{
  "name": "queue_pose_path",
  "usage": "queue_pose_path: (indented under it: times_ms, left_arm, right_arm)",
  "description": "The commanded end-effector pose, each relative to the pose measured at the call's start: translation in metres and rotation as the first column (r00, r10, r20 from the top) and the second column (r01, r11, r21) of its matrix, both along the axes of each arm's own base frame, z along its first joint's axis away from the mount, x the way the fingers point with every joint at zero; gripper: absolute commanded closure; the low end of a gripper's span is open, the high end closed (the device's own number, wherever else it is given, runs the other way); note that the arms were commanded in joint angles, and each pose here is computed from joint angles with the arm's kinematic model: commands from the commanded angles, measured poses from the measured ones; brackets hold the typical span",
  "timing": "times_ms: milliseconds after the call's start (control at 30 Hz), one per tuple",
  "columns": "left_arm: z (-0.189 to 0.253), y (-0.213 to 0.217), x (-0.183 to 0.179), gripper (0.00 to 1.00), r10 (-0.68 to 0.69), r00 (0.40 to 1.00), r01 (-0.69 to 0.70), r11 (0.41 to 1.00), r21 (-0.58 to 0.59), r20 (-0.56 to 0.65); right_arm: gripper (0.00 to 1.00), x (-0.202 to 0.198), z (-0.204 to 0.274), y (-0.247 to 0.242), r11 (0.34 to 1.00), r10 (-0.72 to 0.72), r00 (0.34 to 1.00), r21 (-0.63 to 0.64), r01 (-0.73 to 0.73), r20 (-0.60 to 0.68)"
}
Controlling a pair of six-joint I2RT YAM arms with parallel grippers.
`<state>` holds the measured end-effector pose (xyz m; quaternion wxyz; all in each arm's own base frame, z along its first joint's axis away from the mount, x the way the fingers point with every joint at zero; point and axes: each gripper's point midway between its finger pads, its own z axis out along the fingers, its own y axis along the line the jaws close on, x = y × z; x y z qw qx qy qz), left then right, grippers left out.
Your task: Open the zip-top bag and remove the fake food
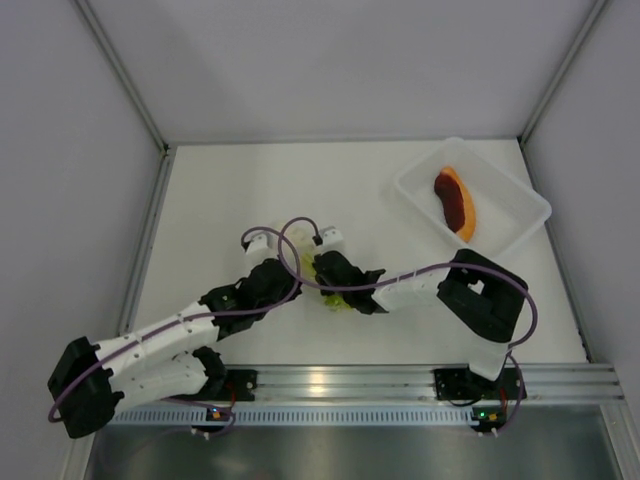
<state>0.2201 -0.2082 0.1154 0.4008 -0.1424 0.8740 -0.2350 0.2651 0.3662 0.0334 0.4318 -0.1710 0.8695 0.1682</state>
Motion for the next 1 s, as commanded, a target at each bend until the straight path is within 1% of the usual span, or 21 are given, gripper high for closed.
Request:
queue_pose_path:
  times_ms: [0,133,267,400,467,567,600,667,700,767,800,867,900,967]
  left_arm:
    - [0.003,0.009,0.009,1.0,0.031,0.999,-0.032,0.999,0.021,0.033]
    - [-0.002,0.008,0.009,1.0,0.007,1.0,-0.008,0.999,0.045,0.02]
    - [-0.012,0.001,0.006,1.0,-0.025,1.0,0.026,0.998,0.054,-0.017]
    - [-0.023,0.001,0.002,1.0,-0.039,0.998,0.042,0.997,0.068,-0.045]
    - [-0.026,0.001,0.001,1.0,-0.044,0.998,0.047,0.997,0.067,-0.046]
    - [-0.033,0.003,-0.001,1.0,-0.043,0.998,0.046,0.997,0.069,-0.053]
    - [-0.038,0.004,-0.001,1.0,-0.038,0.998,0.042,0.996,0.077,-0.058]
    - [-0.039,0.003,-0.001,1.0,-0.043,0.998,0.047,0.996,0.076,-0.055]
    - [-0.042,0.004,-0.001,1.0,-0.042,0.997,0.047,0.995,0.083,-0.06]
    - [-0.047,0.006,-0.001,1.0,-0.034,0.997,0.04,0.994,0.098,-0.066]
    - [-0.051,0.008,-0.001,1.0,-0.029,0.997,0.037,0.993,0.112,-0.073]
    - [-0.056,0.013,0.001,1.0,-0.007,0.997,0.016,0.991,0.135,-0.072]
    - [-0.06,0.014,0.0,1.0,0.0,0.997,0.011,0.989,0.146,-0.078]
    - [-0.063,0.017,0.001,1.0,0.017,0.996,-0.004,0.988,0.156,-0.083]
  right_arm:
    - [1.0,-0.009,0.032,0.008,0.998,0.03,0.999,0.06,-0.031,0.017]
    - [1.0,-0.011,0.05,0.01,0.996,0.034,0.999,0.086,-0.035,0.014]
    - [1.0,-0.013,0.071,0.018,0.99,0.047,0.999,0.131,-0.047,0.002]
    - [1.0,-0.013,0.097,0.026,0.978,0.055,0.998,0.204,-0.051,-0.014]
    - [1.0,-0.014,0.11,0.027,0.962,0.068,0.997,0.266,-0.055,-0.037]
    - [1.0,-0.013,0.129,0.027,0.932,0.081,0.995,0.36,-0.053,-0.065]
    - [1.0,-0.012,0.138,0.024,0.907,0.078,0.992,0.42,-0.032,-0.094]
    - [1.0,-0.009,0.145,0.02,0.898,0.063,0.994,0.44,-0.018,-0.087]
    - [1.0,-0.008,0.143,0.015,0.892,0.041,0.994,0.452,0.008,-0.098]
    - [1.0,-0.003,0.153,0.008,0.874,0.001,0.997,0.484,0.039,-0.082]
    - [1.0,-0.003,0.148,0.001,0.873,-0.021,0.996,0.484,0.062,-0.091]
    - [1.0,-0.001,0.162,-0.006,0.832,-0.049,0.995,0.548,0.087,-0.084]
    - [1.0,-0.006,0.152,-0.011,0.816,-0.054,0.991,0.567,0.116,-0.124]
    - [1.0,-0.001,0.167,-0.02,0.755,-0.063,0.99,0.643,0.13,-0.127]
